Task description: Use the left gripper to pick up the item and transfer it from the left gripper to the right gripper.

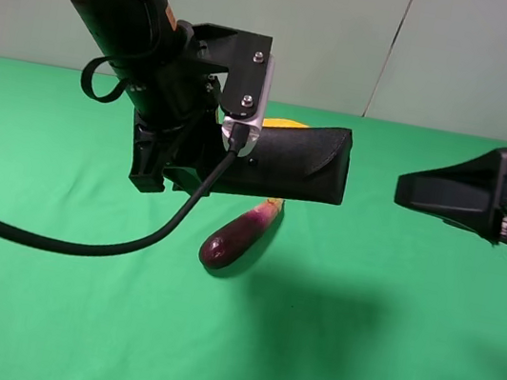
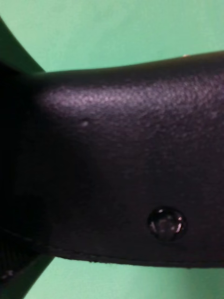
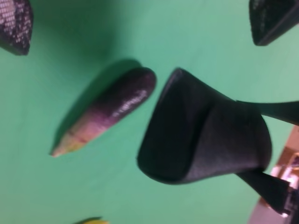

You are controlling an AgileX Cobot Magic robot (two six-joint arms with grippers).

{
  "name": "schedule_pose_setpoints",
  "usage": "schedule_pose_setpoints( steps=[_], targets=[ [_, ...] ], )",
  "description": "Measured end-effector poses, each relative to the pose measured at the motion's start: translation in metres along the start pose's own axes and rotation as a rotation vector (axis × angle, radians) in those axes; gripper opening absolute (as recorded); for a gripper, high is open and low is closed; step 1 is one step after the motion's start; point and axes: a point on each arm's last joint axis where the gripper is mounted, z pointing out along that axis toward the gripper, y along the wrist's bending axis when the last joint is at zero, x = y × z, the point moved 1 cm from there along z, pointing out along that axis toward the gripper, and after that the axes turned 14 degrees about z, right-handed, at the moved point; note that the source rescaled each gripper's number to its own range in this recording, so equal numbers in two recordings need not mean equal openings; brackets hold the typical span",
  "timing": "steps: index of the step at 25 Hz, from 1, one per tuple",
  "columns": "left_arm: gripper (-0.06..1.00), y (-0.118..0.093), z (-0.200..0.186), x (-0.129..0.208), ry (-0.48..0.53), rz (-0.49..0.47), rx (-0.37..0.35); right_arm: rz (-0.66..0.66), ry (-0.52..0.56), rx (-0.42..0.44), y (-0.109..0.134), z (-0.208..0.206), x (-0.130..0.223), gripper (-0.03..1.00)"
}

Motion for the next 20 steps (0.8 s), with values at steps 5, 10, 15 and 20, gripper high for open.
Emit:
schedule_pose_setpoints(
  steps=[5, 10, 15, 20],
  targets=[
    [0.03, 0.000, 0.000, 0.000, 0.000, 0.000, -0.001, -0.005, 0.031, -0.040, -0.010, 0.019, -0.007, 1.00],
    [0.03, 0.000, 0.000, 0.000, -0.001, -0.001, -0.002, -0.037, 0.064, -0.108, -0.014, 0.032, -0.010, 1.00],
    [0.03, 0.000, 0.000, 0.000, -0.001, -0.001, -0.002, -0.056, 0.081, -0.180, -0.018, 0.044, -0.012, 1.00],
    [0.03, 0.000, 0.000, 0.000, -0.001, -0.001, -0.002, -0.093, 0.095, -0.228, -0.016, 0.052, -0.026, 1.00]
  ],
)
